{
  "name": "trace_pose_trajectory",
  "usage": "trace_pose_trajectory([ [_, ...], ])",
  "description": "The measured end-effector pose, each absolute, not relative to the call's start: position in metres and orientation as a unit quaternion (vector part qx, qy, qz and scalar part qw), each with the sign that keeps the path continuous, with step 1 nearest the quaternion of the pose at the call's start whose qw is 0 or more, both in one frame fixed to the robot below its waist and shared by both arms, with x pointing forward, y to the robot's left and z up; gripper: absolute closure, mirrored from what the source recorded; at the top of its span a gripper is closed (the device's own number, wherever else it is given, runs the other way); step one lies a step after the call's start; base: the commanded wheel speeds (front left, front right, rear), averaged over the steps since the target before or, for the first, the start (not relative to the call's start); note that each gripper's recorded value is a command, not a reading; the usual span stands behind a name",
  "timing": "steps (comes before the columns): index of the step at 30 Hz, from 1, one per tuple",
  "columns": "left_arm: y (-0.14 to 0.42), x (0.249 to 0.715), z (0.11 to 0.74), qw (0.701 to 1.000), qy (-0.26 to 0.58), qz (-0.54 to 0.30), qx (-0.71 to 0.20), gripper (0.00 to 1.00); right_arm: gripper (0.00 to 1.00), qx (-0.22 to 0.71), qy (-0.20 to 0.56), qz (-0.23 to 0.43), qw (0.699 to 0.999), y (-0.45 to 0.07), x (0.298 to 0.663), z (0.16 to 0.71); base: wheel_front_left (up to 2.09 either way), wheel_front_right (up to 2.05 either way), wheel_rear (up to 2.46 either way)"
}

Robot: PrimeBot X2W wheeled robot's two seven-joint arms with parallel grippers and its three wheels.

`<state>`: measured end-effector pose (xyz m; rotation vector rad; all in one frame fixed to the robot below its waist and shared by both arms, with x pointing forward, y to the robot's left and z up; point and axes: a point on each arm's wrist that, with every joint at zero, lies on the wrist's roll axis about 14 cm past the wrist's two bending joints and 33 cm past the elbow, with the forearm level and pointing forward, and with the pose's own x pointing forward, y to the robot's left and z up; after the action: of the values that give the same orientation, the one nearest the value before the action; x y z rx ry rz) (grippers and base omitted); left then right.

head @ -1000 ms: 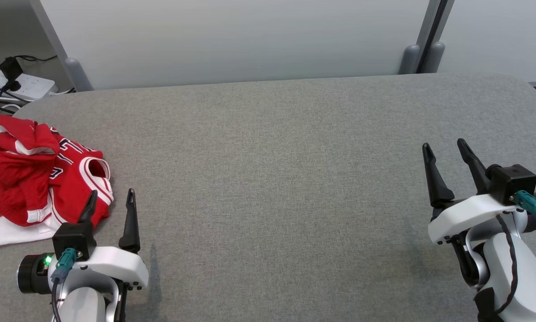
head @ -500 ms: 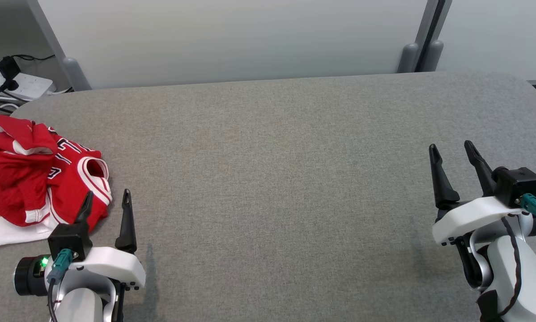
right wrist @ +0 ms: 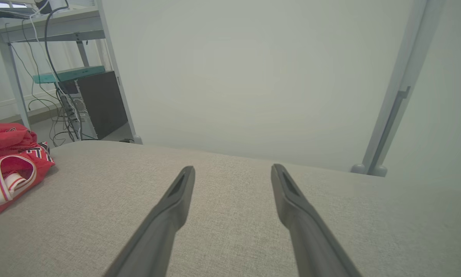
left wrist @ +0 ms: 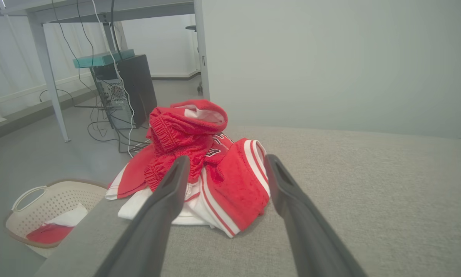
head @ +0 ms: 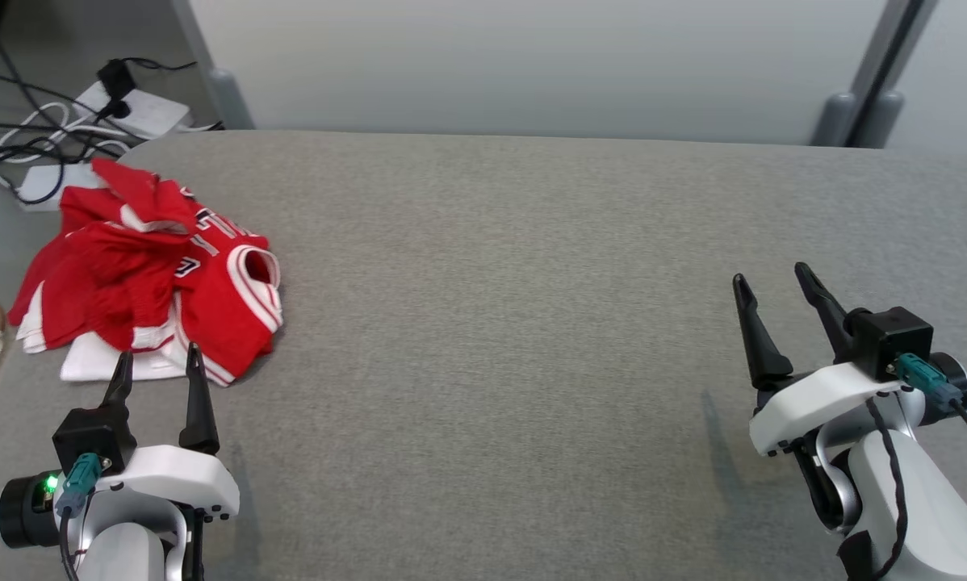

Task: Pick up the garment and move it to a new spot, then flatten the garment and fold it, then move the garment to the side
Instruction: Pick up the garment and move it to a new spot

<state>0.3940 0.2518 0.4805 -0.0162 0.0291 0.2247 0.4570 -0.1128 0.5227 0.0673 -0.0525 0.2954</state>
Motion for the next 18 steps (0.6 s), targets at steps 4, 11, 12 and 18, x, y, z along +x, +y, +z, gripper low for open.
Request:
trace_pose_trajectory([
  [4, 0.283, 0.372, 0.48, 0.987, 0.017, 0.159, -0.008, 0.0, 0.0, 0.027, -0.014, 0.204, 0.979, -0.069, 0.463, 0.516, 0.0, 0.0, 0.0],
  [11, 0.333, 0.324, 0.473, 0.97, 0.029, 0.24, -0.01, 0.0, 0.0, 0.032, -0.012, 0.3, 0.953, 0.011, 0.468, 0.516, 0.0, 0.0, 0.0],
  [12, 0.338, 0.317, 0.472, 0.968, 0.031, 0.25, -0.01, 0.0, 0.0, 0.033, -0.01, 0.311, 0.95, 0.02, 0.467, 0.514, 0.0, 0.0, 0.0],
  [18, 0.357, 0.292, 0.466, 0.958, 0.042, 0.282, -0.016, 0.0, 0.0, 0.037, 0.003, 0.352, 0.935, 0.056, 0.466, 0.505, 0.0, 0.0, 0.0],
])
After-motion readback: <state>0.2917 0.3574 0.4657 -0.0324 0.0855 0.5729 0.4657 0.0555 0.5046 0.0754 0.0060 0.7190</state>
